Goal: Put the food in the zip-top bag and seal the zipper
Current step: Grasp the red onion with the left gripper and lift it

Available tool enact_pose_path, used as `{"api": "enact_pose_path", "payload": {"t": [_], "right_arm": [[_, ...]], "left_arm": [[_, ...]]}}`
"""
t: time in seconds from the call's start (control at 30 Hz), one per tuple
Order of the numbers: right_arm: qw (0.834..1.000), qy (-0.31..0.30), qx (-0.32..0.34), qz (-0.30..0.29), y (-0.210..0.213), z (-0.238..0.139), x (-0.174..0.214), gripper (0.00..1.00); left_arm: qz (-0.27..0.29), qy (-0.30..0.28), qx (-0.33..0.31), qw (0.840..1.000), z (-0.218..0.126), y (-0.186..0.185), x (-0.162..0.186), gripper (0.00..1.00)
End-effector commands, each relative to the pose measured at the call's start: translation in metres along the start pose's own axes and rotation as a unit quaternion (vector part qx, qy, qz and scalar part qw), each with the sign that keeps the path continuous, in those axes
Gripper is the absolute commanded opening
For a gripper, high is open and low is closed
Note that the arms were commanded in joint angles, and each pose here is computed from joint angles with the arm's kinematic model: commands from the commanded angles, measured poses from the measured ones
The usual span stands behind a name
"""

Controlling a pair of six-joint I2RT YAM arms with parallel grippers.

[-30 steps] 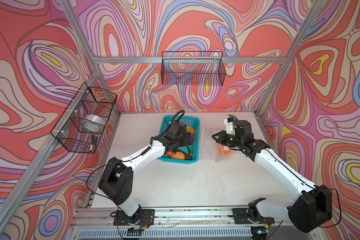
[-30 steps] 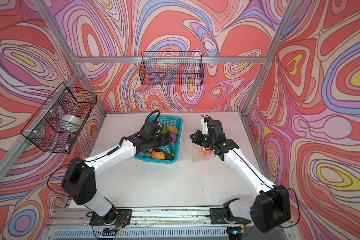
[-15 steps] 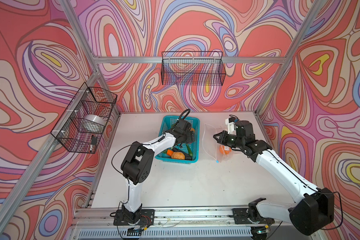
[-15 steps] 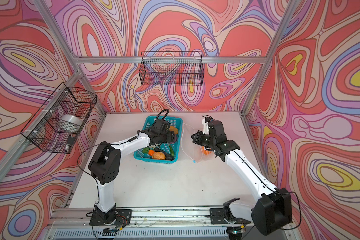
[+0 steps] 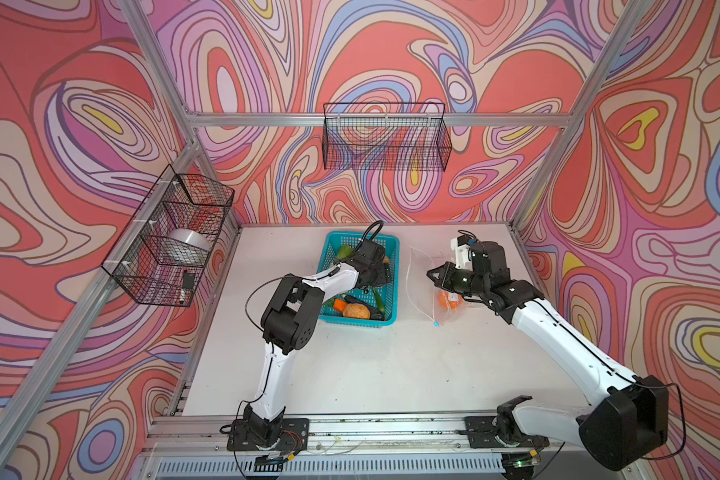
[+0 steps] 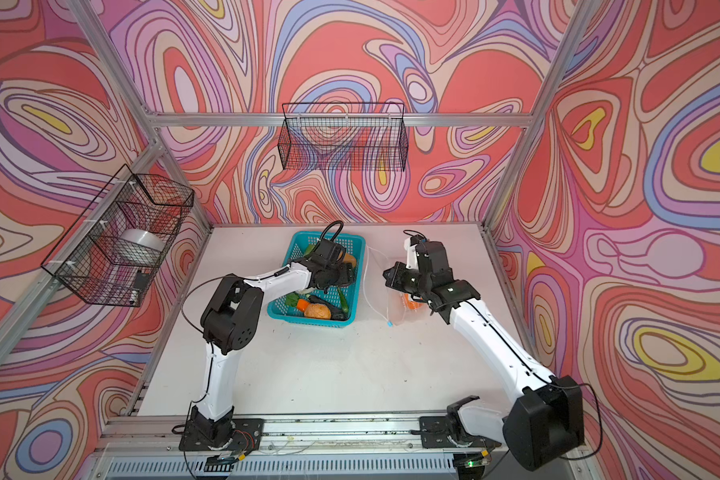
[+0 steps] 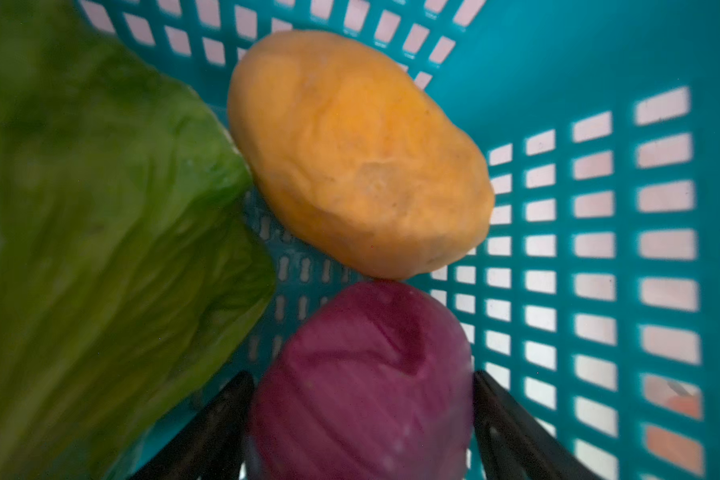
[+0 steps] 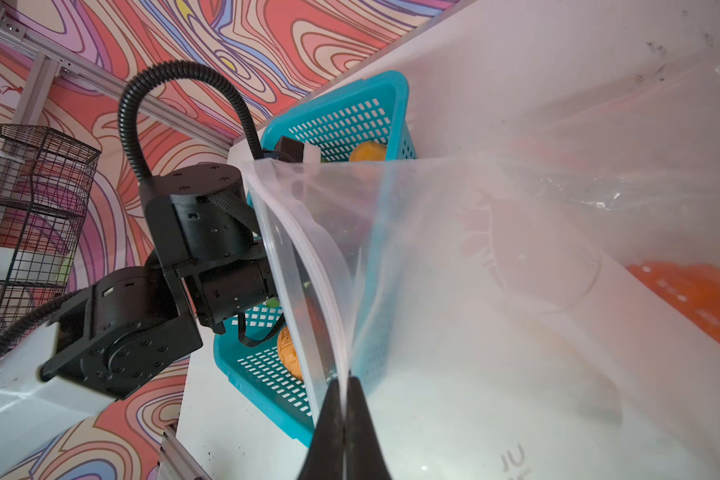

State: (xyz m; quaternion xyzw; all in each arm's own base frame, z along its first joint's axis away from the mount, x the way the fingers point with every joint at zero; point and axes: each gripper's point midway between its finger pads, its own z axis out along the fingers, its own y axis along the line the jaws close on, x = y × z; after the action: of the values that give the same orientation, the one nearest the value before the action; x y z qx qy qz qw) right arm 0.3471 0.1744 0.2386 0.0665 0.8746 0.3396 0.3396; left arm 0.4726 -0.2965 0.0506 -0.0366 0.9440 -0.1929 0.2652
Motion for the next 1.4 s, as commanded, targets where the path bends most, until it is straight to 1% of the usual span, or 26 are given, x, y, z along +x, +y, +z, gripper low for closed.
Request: {"api": "enact_pose_path", "payload": {"t": [0.0, 0.17, 0.23, 0.3, 0.33, 0.53, 0.67, 0.93, 1.03, 1.2, 1.37], "right_arm": [[1.000, -0.012, 0.004, -0.008, 0.002, -0.007, -0.006, 0.00], [1.000, -0.013, 0.005, -0.009, 0.002, -0.008, -0.007, 0.00], [1.000, -0.012, 0.005, -0.009, 0.001, -0.007, -0.006, 0.00], [1.000, -0.011, 0.004, -0.008, 0.001, -0.007, -0.006, 0.00], [1.000, -0.011, 0.004, -0.008, 0.001, -0.006, -0.006, 0.00], [1.000, -0.012, 0.003, -0.008, 0.001, -0.006, -0.006, 0.00], [1.000, -0.011, 0.002, -0.006, 0.001, -0.005, -0.006, 0.00], [1.000, -0.010, -0.002, -0.002, 0.001, 0.000, -0.006, 0.00], [1.000, -0.009, -0.004, -0.001, 0.001, 0.002, -0.006, 0.00], [1.000, -0.008, -0.009, 0.003, 0.002, 0.007, -0.008, 0.00], [1.000, -0.005, -0.014, 0.010, 0.002, 0.012, -0.007, 0.00]], "left_arm": [[-0.002, 0.002, 0.015, 1.000, 0.009, -0.005, -0.002, 0.79], [0.003, -0.003, 0.021, 1.000, 0.005, -0.008, -0.005, 0.68], [0.005, -0.007, 0.024, 1.000, 0.001, -0.010, -0.007, 0.62], [0.007, -0.013, 0.027, 1.000, -0.004, -0.011, -0.010, 0.53], [0.007, -0.015, 0.029, 0.999, -0.007, -0.012, -0.011, 0.50], [0.005, -0.030, 0.047, 0.998, -0.033, -0.019, -0.016, 0.50], [0.000, -0.041, 0.068, 0.997, -0.062, -0.027, -0.020, 0.51], [-0.023, -0.060, 0.103, 0.993, -0.123, -0.029, -0.011, 0.51], [-0.036, -0.070, 0.134, 0.988, -0.152, -0.035, -0.009, 0.51], [-0.058, -0.076, 0.200, 0.975, -0.194, -0.055, -0.005, 0.51], [-0.053, -0.091, 0.245, 0.964, -0.227, -0.083, 0.001, 0.51]]}}
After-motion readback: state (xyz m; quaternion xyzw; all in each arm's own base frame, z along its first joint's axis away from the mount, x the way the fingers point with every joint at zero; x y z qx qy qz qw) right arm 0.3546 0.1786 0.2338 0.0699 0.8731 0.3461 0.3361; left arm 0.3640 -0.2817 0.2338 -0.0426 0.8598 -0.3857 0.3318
